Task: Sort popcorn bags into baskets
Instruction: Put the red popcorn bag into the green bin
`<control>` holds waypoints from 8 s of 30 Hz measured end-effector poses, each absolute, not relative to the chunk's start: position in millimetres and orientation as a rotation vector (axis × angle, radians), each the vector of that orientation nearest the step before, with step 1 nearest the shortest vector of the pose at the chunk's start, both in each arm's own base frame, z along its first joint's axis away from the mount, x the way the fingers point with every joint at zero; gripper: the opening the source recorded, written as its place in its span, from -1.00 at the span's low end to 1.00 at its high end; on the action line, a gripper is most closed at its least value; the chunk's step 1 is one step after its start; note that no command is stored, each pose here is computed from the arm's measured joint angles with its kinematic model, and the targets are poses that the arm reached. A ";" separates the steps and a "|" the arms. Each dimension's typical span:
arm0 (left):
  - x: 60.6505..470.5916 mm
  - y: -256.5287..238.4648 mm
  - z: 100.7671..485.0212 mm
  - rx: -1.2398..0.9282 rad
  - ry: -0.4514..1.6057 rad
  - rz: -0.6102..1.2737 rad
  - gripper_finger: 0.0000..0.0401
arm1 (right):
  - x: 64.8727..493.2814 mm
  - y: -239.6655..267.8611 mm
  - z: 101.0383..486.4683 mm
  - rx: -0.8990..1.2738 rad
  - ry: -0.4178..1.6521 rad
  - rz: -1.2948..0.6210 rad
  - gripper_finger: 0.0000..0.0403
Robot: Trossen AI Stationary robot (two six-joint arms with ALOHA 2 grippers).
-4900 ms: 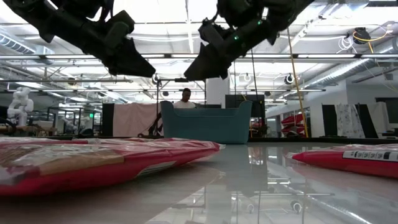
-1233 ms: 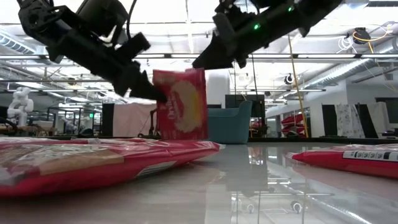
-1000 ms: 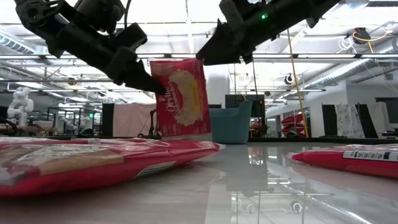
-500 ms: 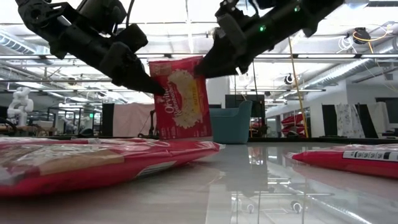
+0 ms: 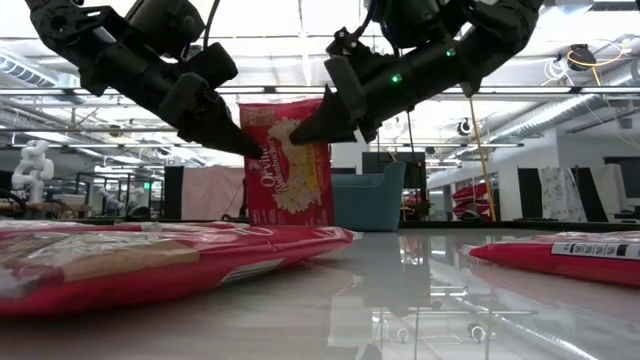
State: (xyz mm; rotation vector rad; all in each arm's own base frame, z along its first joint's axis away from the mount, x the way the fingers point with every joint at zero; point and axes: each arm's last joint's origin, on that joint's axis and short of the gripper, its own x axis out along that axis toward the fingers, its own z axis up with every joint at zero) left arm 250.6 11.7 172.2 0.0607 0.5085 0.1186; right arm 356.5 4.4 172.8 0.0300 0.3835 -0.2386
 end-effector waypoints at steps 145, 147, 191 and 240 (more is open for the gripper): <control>319.2 217.7 284.7 0.214 0.943 0.496 -0.16 | 252.7 26.7 177.4 0.048 0.330 -0.508 -0.38; 313.6 210.6 296.1 0.099 0.888 0.506 -0.19 | 252.4 28.7 177.1 0.045 0.334 -0.500 -0.38; 269.2 9.4 223.9 0.096 0.387 -0.058 -0.49 | 208.0 158.0 194.8 0.458 1.238 -0.156 -0.38; 266.5 9.3 217.8 0.059 0.456 -0.053 -0.49 | 184.1 181.6 175.2 0.269 1.281 -0.221 -0.15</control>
